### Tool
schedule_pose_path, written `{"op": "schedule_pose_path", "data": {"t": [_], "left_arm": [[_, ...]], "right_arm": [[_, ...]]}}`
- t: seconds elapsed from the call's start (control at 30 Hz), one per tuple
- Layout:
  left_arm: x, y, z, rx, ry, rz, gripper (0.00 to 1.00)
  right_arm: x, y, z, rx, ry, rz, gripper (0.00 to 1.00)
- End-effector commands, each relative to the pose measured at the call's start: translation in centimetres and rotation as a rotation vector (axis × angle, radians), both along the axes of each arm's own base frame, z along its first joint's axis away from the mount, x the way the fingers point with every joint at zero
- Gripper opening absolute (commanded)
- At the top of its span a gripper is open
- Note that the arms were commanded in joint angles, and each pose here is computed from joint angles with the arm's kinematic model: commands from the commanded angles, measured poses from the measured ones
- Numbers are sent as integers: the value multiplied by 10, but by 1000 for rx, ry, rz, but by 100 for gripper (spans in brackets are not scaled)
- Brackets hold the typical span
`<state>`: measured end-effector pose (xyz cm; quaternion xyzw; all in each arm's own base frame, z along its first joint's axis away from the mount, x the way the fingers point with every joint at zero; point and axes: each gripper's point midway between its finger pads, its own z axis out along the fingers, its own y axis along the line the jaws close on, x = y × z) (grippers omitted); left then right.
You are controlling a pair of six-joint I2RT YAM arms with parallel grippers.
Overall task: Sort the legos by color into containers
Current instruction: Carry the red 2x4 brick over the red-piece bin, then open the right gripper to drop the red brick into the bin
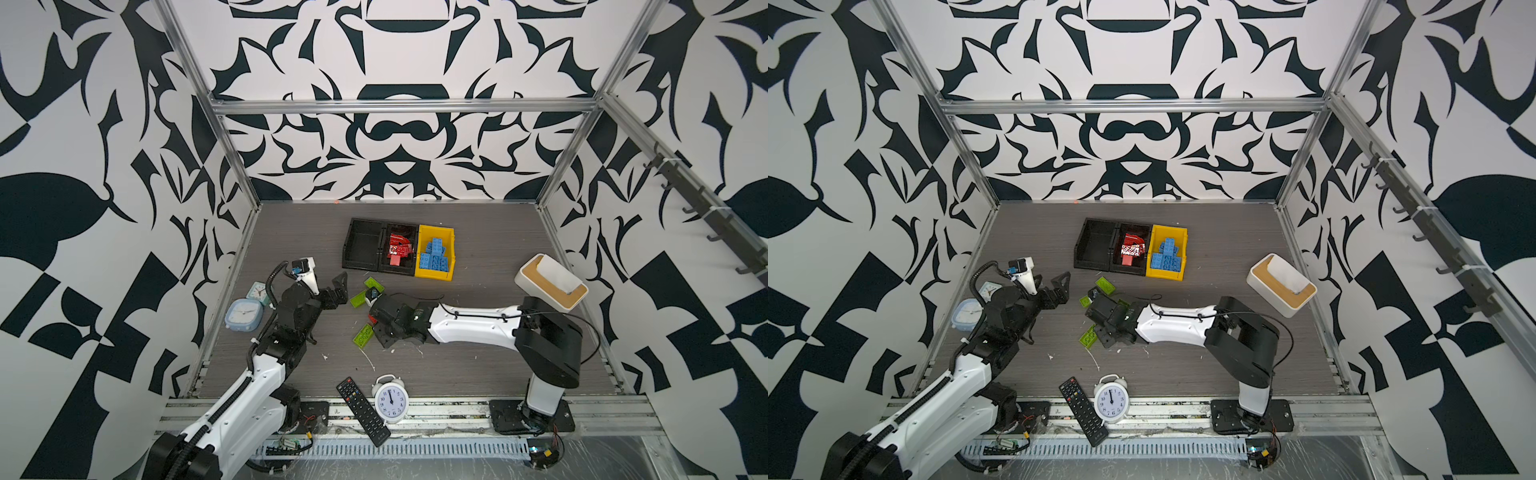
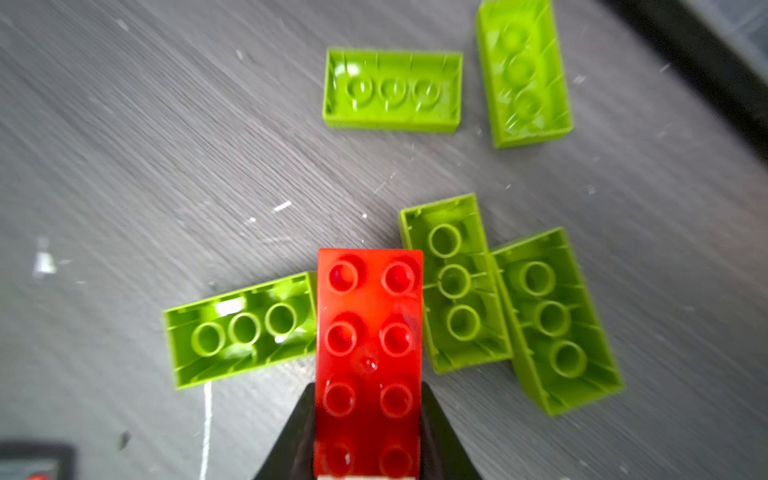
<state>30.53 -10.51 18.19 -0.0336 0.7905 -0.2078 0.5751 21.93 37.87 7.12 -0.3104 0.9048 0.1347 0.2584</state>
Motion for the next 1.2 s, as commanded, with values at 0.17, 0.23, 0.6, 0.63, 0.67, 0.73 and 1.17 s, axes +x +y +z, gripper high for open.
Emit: {"op": "schedule_pose_path", "data": {"t": [0.17, 0.23, 0.6, 0.63, 0.67, 0.73, 1.17], "left_arm": [[-3, 1, -4, -7, 4, 5, 100], [-3, 1, -4, -7, 5, 4, 100], [-2, 1, -4, -8, 5, 7, 100], [-2, 2, -5, -6, 8, 8, 100], [-2, 1, -6, -7, 11, 5, 100], [-1, 0, -6, -5, 16, 3, 100], [1, 4, -6, -12, 46, 34, 100]], "right_arm": [[29, -10, 60, 92, -78, -45, 6], [47, -13, 71, 113, -97, -63, 6], [147, -44, 110, 215, -203, -208, 5], [157, -46, 108, 214, -205, -226, 5], [168, -47, 109, 218, -211, -239, 5], [187, -47, 101, 220, -210, -261, 5], [254, -41, 67, 259, -220, -396, 10]]}}
